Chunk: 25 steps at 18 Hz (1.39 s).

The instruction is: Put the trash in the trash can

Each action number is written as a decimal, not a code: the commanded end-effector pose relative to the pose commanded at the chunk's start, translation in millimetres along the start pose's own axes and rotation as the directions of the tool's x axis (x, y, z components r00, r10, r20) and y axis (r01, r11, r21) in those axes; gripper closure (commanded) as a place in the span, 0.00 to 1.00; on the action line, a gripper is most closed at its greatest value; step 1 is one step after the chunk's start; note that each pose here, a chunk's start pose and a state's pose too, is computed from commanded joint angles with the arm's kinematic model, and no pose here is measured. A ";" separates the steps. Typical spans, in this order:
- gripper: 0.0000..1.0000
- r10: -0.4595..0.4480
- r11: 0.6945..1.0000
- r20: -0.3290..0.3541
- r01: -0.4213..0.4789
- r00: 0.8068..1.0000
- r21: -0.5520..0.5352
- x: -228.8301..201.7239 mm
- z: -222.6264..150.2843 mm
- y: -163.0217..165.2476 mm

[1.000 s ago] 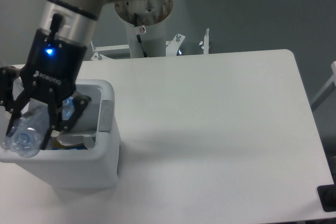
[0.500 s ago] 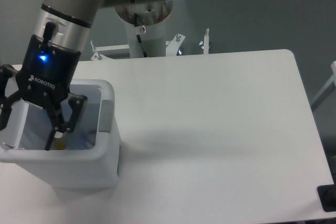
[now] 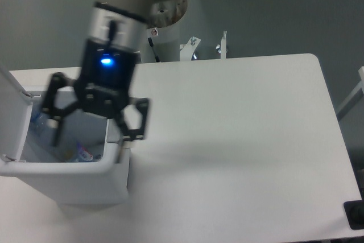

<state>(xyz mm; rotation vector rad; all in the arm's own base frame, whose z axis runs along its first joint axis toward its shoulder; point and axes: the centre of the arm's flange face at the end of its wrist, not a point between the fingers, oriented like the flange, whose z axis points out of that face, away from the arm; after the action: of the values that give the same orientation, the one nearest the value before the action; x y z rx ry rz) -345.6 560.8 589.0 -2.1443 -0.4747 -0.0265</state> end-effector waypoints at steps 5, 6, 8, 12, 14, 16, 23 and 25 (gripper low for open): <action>0.00 0.046 0.999 0.133 -0.045 0.990 -0.009 -57.9 -14.7 0.0; 0.00 0.059 0.998 0.165 -0.058 0.985 -0.015 -70.5 -20.1 0.6; 0.00 0.088 0.996 0.217 -0.083 0.972 -0.031 -97.2 -28.8 3.9; 0.00 0.116 0.993 0.259 -0.106 0.959 -0.050 -132.5 -44.1 9.1; 0.00 0.151 0.988 0.271 -0.138 0.951 -0.066 -143.2 -51.2 11.4; 0.00 0.227 0.970 0.280 -0.190 0.933 -0.153 -154.8 -58.1 19.7; 0.00 0.582 0.739 0.189 -0.418 0.791 -0.529 -170.6 -72.5 59.8; 0.00 0.652 0.639 0.117 -0.460 0.750 -0.617 -171.9 -80.1 67.5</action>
<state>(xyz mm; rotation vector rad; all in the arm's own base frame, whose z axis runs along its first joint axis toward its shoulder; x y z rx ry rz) -469.0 406.8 549.4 -2.8146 0.0797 0.6464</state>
